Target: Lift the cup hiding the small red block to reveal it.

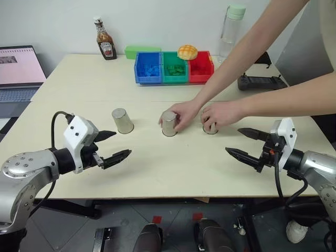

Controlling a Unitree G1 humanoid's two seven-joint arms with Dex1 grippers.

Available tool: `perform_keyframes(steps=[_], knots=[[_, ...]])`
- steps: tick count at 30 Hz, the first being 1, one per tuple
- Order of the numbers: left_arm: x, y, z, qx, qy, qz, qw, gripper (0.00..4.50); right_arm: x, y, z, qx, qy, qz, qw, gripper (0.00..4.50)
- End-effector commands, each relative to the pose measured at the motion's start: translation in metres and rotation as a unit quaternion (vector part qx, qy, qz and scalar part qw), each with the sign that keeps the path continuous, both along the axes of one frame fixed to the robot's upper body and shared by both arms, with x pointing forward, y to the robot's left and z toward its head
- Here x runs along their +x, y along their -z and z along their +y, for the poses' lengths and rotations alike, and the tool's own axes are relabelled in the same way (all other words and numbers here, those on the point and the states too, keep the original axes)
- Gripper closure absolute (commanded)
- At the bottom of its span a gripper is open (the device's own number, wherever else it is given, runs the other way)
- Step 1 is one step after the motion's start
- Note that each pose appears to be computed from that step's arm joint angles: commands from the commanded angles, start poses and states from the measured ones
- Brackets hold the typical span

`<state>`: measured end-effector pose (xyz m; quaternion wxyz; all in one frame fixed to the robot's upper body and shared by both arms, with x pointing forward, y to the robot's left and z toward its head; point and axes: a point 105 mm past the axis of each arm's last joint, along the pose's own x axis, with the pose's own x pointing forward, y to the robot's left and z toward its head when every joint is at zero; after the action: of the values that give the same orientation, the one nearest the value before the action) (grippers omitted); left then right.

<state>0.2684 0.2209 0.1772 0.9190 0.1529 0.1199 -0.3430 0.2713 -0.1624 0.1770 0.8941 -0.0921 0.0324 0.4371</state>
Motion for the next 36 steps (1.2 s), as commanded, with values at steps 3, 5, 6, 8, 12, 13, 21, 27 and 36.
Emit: perform_keyframes(steps=[3, 5, 6, 8, 12, 13, 21, 27, 36], knots=[[0.001, -0.008, -0.001, -0.002, -0.005, -0.021, 1.000, 0.00, -0.002, -0.013, 0.009, 0.006, -0.019, -0.023, 1.000, 0.08], [-0.001, -0.007, -0.002, -0.001, -0.003, -0.019, 1.000, 0.00, -0.003, -0.015, 0.013, 0.017, -0.028, -0.018, 0.999, 0.08], [-0.002, -0.006, -0.002, 0.000, 0.000, -0.016, 1.000, 0.00, -0.003, -0.016, 0.015, 0.021, -0.033, -0.015, 0.999, 0.08], [-0.004, -0.004, -0.001, 0.004, 0.003, -0.011, 1.000, 0.00, -0.003, -0.018, 0.023, 0.029, -0.046, -0.015, 0.998, 0.08], [-0.006, -0.003, 0.000, 0.006, 0.011, -0.001, 1.000, 0.00, 0.005, -0.022, 0.041, 0.036, -0.064, -0.029, 0.997, 0.08], [-0.007, -0.002, -0.001, 0.005, 0.017, 0.001, 1.000, 0.00, 0.011, -0.023, 0.046, 0.040, -0.062, -0.035, 0.997, 0.08], [-0.003, -0.006, -0.006, 0.005, 0.038, 0.001, 0.999, 0.00, 0.049, 0.003, 0.098, 0.003, -0.030, -0.031, 0.999, 0.08], [0.000, -0.006, -0.007, 0.011, 0.042, -0.001, 0.999, 0.00, 0.088, 0.001, 0.125, 0.020, 0.032, -0.024, 0.999, 0.08], [0.001, -0.007, -0.009, 0.012, 0.045, -0.003, 0.999, 0.00, 0.120, 0.009, 0.159, 0.019, 0.046, 0.001, 0.999, 0.08]])
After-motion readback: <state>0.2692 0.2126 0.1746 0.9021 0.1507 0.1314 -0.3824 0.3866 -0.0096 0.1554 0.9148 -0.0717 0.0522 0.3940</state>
